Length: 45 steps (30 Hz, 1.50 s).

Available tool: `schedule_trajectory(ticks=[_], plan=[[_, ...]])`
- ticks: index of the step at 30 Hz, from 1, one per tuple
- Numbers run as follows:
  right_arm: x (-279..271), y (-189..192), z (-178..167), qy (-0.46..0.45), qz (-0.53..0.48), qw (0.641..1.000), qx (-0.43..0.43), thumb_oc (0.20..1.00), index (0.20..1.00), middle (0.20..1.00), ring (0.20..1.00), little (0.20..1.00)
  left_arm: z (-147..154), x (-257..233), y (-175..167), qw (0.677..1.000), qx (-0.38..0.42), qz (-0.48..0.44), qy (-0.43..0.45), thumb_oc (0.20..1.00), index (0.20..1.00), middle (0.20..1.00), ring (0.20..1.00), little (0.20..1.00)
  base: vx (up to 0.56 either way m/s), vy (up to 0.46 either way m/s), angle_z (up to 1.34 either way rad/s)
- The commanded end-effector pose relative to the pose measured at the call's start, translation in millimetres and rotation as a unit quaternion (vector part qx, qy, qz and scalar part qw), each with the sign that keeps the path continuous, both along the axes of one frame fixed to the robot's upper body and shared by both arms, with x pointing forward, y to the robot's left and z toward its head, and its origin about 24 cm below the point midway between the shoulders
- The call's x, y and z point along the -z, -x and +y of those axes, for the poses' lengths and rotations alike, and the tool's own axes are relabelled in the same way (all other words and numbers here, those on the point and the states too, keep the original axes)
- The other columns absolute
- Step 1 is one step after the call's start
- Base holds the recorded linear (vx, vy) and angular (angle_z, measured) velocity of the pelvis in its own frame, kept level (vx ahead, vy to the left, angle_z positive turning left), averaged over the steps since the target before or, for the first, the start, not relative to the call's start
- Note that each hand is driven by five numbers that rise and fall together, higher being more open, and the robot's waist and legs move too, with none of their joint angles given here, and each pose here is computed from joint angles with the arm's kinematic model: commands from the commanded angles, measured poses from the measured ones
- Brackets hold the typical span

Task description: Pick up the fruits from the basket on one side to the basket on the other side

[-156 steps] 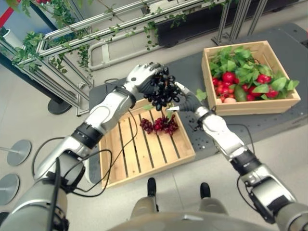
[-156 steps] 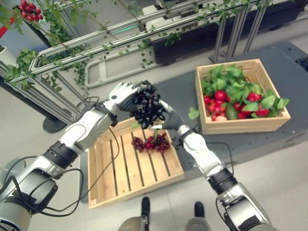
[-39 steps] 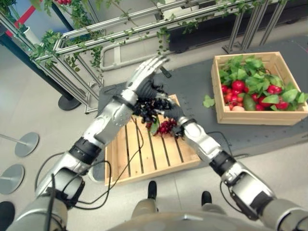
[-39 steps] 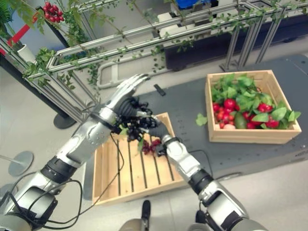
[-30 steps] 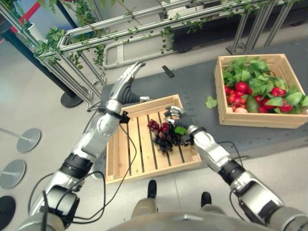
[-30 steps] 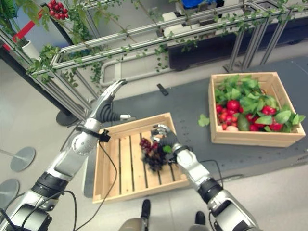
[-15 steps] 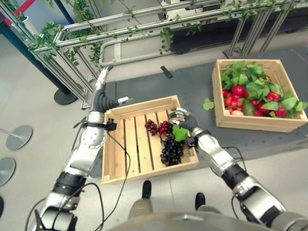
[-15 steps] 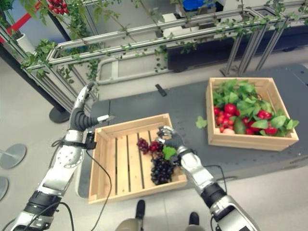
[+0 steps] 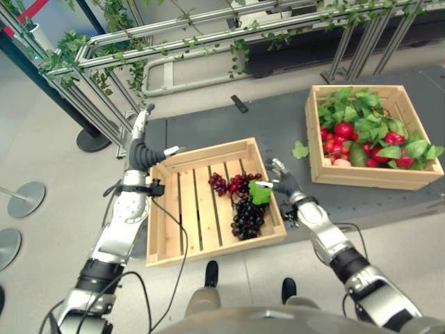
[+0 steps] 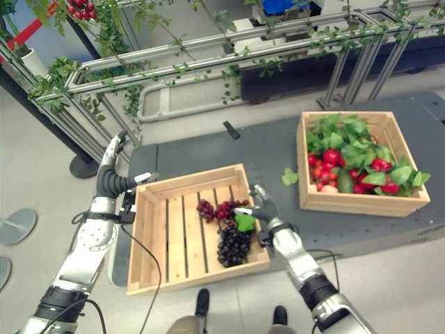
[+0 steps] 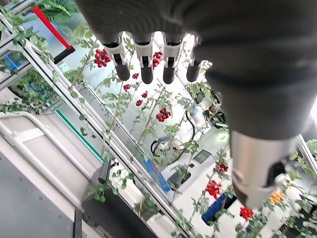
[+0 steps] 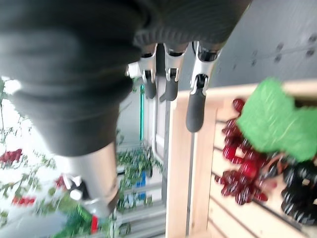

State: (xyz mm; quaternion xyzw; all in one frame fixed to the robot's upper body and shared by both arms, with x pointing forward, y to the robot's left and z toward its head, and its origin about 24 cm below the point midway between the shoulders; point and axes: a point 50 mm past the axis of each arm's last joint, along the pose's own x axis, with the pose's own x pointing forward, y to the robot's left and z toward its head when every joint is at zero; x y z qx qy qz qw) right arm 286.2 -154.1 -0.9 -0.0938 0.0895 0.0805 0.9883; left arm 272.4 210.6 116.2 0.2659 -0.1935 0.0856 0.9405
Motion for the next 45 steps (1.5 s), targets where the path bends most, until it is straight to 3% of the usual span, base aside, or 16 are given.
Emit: schedule_trajectory(ticks=[1,12,20,35,45], plan=[[-25.5,-2.2,-0.5,-0.025,-0.080,0.996,0.013,1.000,1.000,1.000,1.000,1.000,15.6,-14.2,0.1,0.999,-0.017,-0.032,-0.022,1.000,1.000,1.000,1.000,1.000,-0.01,0.000,-0.03],[-3.3,54.2,-103.8,0.077,-0.041,0.982,0.167,1.000,1.000,1.000,1.000,1.000,29.1,36.5,7.9,0.995,-0.019,0.096,-0.025,1.000,1.000,1.000,1.000,1.000,-0.02,0.009,-0.08],[12.8,81.8,-141.0,0.120,0.003,0.964,0.237,1.000,1.000,1.000,1.000,1.000,31.5,51.2,7.8,0.991,-0.019,0.130,-0.024,1.000,1.000,1.000,1.000,1.000,-0.04,0.042,-0.16],[3.3,86.9,-154.9,0.114,-0.025,0.953,0.281,1.000,1.000,1.000,1.000,1.000,22.4,40.4,-21.8,0.990,-0.016,0.123,-0.071,1.000,1.000,1.000,1.000,1.000,-0.05,0.045,-0.19],[-6.6,80.2,-150.4,0.114,-0.052,0.955,0.268,1.000,1.000,1.000,1.000,1.000,42.0,25.6,-49.7,0.973,-0.057,0.141,-0.172,1.000,1.000,1.000,1.000,1.000,-0.05,0.061,-0.21]])
